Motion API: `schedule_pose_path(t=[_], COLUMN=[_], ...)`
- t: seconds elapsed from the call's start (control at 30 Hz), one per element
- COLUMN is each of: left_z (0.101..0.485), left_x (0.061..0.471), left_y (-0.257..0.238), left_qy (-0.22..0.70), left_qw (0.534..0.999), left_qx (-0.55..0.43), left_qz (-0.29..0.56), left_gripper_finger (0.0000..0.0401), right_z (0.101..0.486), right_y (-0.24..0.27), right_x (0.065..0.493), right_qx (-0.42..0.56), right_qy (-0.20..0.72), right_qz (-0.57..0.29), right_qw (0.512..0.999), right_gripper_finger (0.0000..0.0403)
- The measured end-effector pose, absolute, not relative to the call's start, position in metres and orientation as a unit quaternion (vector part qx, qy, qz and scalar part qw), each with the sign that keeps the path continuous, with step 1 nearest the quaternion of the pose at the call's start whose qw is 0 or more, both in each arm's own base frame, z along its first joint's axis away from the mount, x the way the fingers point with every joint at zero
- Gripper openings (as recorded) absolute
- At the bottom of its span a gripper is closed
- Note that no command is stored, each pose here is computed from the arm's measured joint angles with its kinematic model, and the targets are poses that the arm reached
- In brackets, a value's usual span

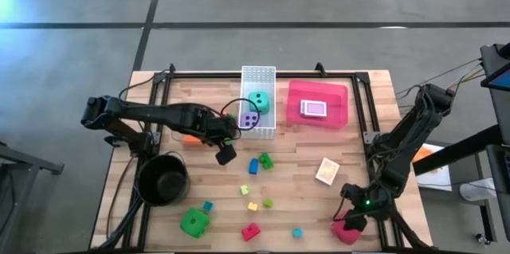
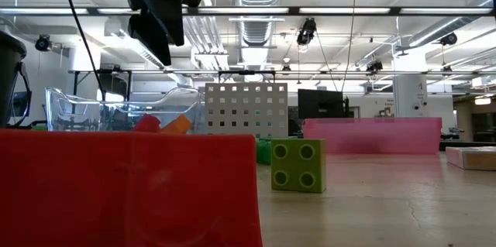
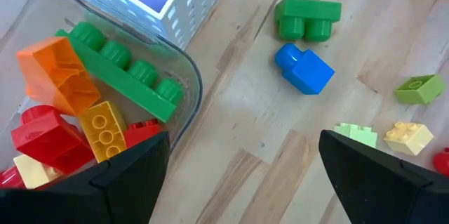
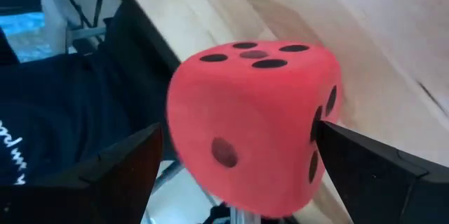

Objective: Pick & Place Toys
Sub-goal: Put the red dice into the white bin

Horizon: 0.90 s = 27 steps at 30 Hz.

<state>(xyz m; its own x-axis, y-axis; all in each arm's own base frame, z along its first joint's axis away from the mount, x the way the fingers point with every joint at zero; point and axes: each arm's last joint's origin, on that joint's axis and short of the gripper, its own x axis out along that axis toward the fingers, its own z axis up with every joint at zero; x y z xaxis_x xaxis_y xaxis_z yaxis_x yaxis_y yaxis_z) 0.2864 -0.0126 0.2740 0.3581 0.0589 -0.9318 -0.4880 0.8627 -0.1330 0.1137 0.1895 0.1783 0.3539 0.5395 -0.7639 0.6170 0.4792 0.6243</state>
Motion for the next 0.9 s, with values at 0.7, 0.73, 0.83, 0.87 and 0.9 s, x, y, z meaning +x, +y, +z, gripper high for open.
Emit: schedule_pose_path(t=[0.7,0.73,0.83,0.87,0.9], left_z=[0.275,0.275,0.275,0.275,0.275], left_x=[0.289,0.289,0.289,0.289,0.289], left_y=[-0.016,-0.016,-0.016,-0.016,-0.016], left_qy=[0.531,0.531,0.53,0.529,0.529], left_qw=[0.807,0.807,0.807,0.808,0.808], left_qx=[-0.202,-0.202,-0.203,-0.203,-0.204], left_qz=[0.162,0.162,0.161,0.161,0.161], left_gripper_finger=[0.0365,0.0365,0.0365,0.0365,0.0365], right_z=[0.141,0.141,0.142,0.142,0.142], right_y=[0.217,0.216,0.215,0.215,0.215], right_x=[0.13,0.13,0.131,0.131,0.131], right_qx=[0.505,0.506,0.508,0.508,0.508], right_qy=[0.554,0.551,0.538,0.536,0.533], right_qz=[-0.035,-0.036,-0.04,-0.04,-0.041], right_qw=[0.661,0.663,0.672,0.674,0.675], right_gripper_finger=[0.0318,0.0299,0.0237,0.0218,0.02])
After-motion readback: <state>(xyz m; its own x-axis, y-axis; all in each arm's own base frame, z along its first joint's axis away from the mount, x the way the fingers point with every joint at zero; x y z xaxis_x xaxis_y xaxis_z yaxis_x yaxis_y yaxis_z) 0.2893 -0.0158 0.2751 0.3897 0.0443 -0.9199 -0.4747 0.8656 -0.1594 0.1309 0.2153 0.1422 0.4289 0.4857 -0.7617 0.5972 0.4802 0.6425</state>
